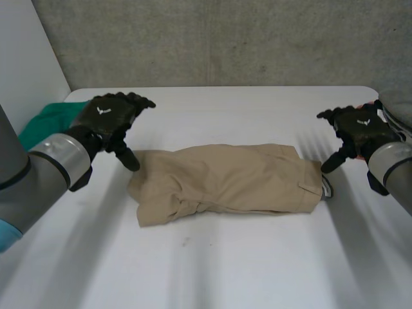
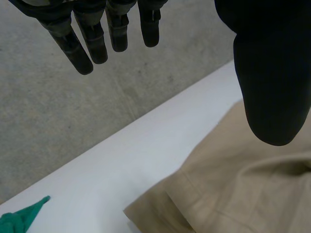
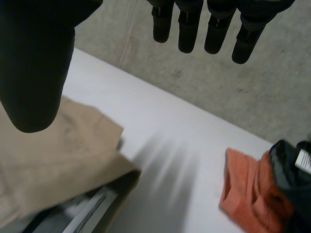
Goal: Fold the laundry.
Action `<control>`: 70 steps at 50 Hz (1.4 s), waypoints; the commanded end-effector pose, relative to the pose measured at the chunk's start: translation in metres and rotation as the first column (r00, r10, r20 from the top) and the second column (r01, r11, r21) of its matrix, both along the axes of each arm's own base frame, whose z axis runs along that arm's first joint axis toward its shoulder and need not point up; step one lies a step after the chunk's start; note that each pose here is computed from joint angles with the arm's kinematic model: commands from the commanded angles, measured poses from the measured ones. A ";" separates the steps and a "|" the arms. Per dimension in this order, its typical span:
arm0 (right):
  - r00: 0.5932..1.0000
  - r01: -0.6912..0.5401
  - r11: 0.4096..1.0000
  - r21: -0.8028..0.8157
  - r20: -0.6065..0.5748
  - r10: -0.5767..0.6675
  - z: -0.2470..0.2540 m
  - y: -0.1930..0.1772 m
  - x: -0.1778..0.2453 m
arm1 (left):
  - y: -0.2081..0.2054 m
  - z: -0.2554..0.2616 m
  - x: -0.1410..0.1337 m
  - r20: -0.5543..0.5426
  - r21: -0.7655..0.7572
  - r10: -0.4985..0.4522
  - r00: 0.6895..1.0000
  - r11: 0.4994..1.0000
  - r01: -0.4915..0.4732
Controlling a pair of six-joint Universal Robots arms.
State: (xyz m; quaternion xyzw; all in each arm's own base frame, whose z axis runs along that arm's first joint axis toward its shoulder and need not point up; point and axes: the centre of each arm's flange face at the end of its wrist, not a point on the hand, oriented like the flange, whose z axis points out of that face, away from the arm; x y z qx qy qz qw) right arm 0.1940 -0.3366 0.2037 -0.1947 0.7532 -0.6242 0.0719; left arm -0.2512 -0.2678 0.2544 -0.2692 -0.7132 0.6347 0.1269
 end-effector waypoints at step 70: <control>0.972 -0.232 0.938 -0.257 -0.081 0.218 0.016 0.002 0.103 | -0.052 0.003 -0.030 -0.001 -0.133 0.130 0.991 0.983 -0.129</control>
